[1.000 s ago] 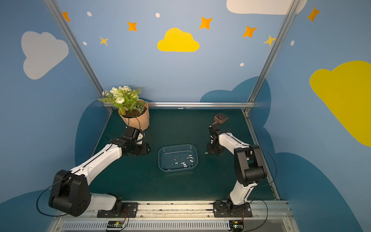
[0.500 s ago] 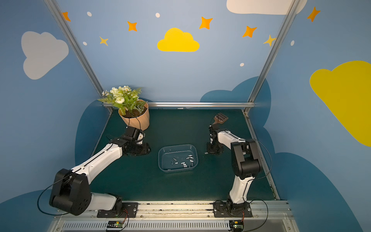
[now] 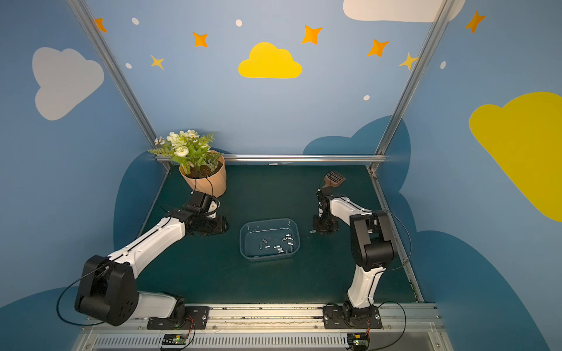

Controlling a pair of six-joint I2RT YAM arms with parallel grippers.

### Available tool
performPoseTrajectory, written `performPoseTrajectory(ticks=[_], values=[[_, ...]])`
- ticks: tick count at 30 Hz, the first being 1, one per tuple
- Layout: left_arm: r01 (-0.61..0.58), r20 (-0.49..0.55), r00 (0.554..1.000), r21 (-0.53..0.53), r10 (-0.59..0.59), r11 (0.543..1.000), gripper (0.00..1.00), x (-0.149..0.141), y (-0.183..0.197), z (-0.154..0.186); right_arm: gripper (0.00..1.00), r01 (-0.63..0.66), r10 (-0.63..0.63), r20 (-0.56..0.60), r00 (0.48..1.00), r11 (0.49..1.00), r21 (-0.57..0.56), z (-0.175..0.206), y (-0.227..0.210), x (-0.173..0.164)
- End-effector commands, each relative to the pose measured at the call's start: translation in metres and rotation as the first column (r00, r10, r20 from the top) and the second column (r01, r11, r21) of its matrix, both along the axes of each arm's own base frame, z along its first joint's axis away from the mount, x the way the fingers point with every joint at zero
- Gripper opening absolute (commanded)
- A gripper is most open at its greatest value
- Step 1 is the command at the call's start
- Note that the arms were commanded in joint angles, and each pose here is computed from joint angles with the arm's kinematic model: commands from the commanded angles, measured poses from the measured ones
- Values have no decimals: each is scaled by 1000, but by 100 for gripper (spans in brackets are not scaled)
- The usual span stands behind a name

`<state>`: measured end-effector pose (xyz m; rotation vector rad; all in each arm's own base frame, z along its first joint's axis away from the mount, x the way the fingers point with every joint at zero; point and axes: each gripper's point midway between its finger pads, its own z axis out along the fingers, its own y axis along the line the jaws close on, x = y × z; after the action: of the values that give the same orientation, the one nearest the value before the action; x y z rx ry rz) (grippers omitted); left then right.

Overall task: Take out the socket from the storage box
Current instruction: Place the socket head at the center of the board.

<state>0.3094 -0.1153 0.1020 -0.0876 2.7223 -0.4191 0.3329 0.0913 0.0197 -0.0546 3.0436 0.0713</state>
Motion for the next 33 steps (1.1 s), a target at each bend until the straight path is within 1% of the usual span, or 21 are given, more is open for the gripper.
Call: performPoseTrajectory(ticks=[1,6,15,20,23,27,30,32,33], values=[[2,9,1000,-13,-2,1000,55,4,-3,4,33,9,-9,24,1000,1000,-6,16,-3,0],[3,28,1000,-22,-2,1000,55,7,-4,11,36,3,-3,38,999,1000,-14,24,-5,1],[5,38,999,-18,-4,1000,55,5,-3,14,38,-1,2,57,998,1000,-10,34,-6,-1],[24,65,998,-35,-22,999,55,9,-9,27,39,-7,7,81,997,1000,3,48,-5,-3],[76,84,994,-9,-75,997,55,9,-19,39,40,-27,25,118,993,1000,16,60,-3,-6],[173,103,980,-4,-172,985,55,11,-45,57,40,-75,65,181,981,996,44,76,2,-13],[257,130,957,26,-258,966,55,12,-72,66,40,-90,77,206,975,994,53,89,2,-17],[322,137,935,64,-328,944,54,10,-92,65,40,-101,84,225,971,993,66,97,4,-19],[356,134,922,81,-364,931,52,9,-103,62,41,-106,86,236,968,992,73,101,5,-19]])
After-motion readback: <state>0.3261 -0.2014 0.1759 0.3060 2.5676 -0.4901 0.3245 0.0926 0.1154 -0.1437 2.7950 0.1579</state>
